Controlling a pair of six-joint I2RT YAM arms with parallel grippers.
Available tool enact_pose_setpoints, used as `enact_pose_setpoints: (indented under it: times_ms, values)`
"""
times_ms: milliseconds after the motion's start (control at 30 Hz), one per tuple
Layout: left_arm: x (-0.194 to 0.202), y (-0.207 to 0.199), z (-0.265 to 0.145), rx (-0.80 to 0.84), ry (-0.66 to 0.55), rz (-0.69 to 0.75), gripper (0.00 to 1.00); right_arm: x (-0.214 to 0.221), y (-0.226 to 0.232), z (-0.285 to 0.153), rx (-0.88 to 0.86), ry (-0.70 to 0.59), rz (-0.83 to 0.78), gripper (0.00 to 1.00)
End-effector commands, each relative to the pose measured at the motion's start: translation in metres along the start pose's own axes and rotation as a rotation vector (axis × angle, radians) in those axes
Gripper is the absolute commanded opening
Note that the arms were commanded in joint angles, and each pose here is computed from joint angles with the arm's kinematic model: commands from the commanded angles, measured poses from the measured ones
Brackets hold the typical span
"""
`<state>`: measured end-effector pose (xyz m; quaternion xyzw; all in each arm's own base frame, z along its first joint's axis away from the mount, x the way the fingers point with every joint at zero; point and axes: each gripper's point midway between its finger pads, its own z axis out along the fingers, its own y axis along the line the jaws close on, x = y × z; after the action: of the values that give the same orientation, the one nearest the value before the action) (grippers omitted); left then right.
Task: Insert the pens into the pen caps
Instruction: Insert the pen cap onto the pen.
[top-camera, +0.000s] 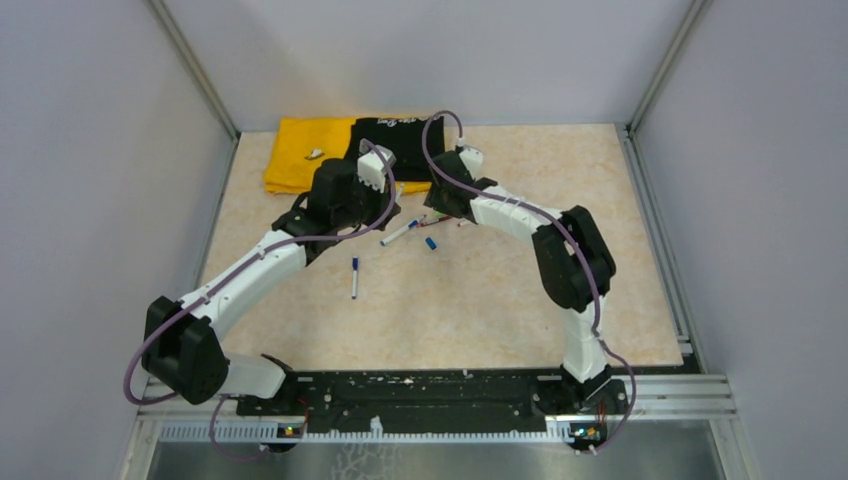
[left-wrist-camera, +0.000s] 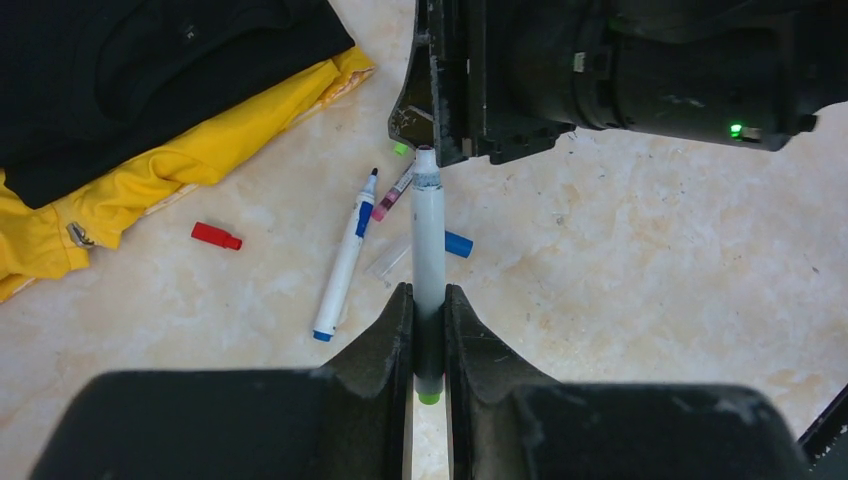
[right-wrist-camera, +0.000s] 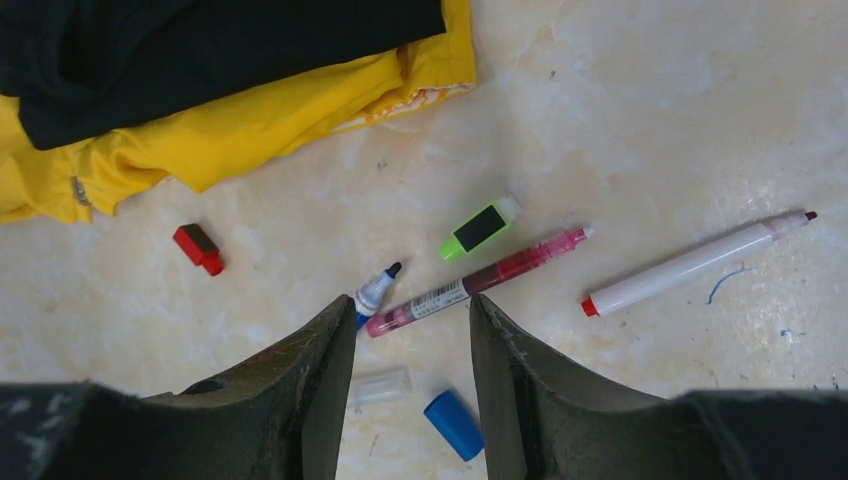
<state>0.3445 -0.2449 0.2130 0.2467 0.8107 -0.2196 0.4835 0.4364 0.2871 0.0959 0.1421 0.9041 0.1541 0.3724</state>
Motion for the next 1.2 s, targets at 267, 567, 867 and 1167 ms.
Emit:
enact_pose_setpoints:
  times_ms: [267,567,867,1167]
  values:
    - [-0.012,-0.001,-0.007,-0.011,-0.032,0.023,0.00,-0.008,-0.009,0.031,0.141,-0.016,-0.021,0.45]
    - [-0.010,-0.002,-0.007,-0.005,-0.027,0.023,0.00,-0.007,-0.011,0.045,0.172,-0.018,-0.038,0.45]
    - [-0.010,-0.003,-0.006,-0.002,-0.025,0.024,0.00,-0.008,-0.009,0.054,0.175,-0.021,-0.053,0.44]
    - [-0.010,-0.003,-0.007,-0.002,-0.026,0.023,0.00,-0.005,-0.009,0.064,0.185,-0.013,-0.081,0.42]
